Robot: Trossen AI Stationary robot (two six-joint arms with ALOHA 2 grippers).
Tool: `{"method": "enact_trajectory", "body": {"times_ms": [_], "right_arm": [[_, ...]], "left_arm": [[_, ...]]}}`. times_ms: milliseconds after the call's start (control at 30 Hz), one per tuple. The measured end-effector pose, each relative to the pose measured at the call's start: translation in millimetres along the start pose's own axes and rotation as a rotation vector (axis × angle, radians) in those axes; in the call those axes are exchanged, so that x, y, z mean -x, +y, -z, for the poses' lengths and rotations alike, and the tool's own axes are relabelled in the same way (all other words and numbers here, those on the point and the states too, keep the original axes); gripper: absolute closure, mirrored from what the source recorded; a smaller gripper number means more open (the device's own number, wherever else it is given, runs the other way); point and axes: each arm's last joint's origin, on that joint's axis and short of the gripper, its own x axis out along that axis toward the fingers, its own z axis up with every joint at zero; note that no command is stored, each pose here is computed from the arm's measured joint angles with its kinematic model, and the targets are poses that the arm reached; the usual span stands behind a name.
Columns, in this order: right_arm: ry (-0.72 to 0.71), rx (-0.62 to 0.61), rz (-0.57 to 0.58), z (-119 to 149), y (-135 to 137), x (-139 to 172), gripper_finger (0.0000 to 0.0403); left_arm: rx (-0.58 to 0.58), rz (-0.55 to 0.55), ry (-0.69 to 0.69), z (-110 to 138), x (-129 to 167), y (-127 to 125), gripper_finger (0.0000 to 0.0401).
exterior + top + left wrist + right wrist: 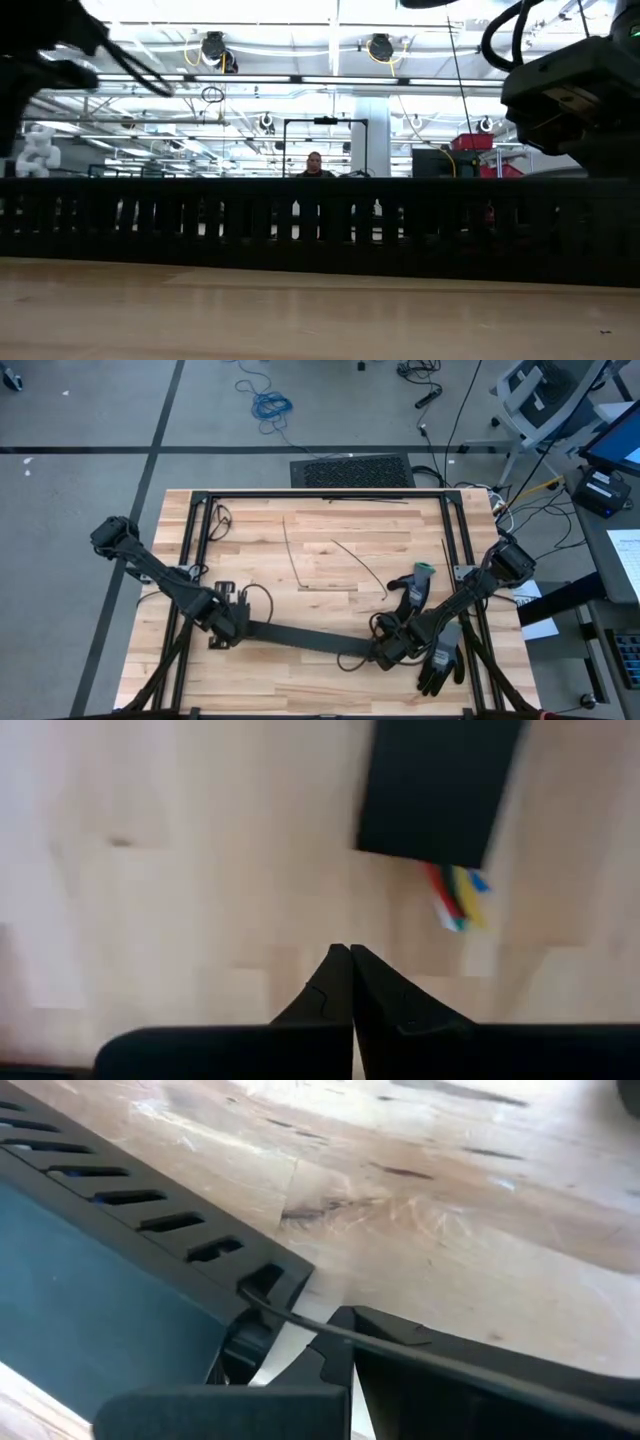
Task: Ziptie cables
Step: Close the black cable duct
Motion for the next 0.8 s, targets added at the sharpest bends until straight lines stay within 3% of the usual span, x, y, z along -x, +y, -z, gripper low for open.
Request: {"method": "enact_trajectory", "body": {"times_ms": [300, 500, 633, 800], "right_arm": [[-0.015, 0.046, 0.046, -8.5, -2.4, -0.1, 0.0403], [0.049, 0.118, 0.157, 0.0, -19.8, 14.2, 0.0403], [0.204, 0.068, 0.036, 30.1, -15.4, 24.5, 0.0403], [0.243, -0.029, -0.336, 60.3, 13.4, 20.3, 0.0403]], "left_arm": [[0.055, 0.226, 0.007, -0.8, -22.4, -19.4, 0.0401], [0.066, 0.222, 0.042, -2.7, -33.7, -27.0, 0.0401], [0.048, 0.206, 0.045, -0.8, -35.1, -30.0, 0.0401], [0.041, 0.169, 0.029, 0.0, -35.9, -30.3, 0.0401]]}}
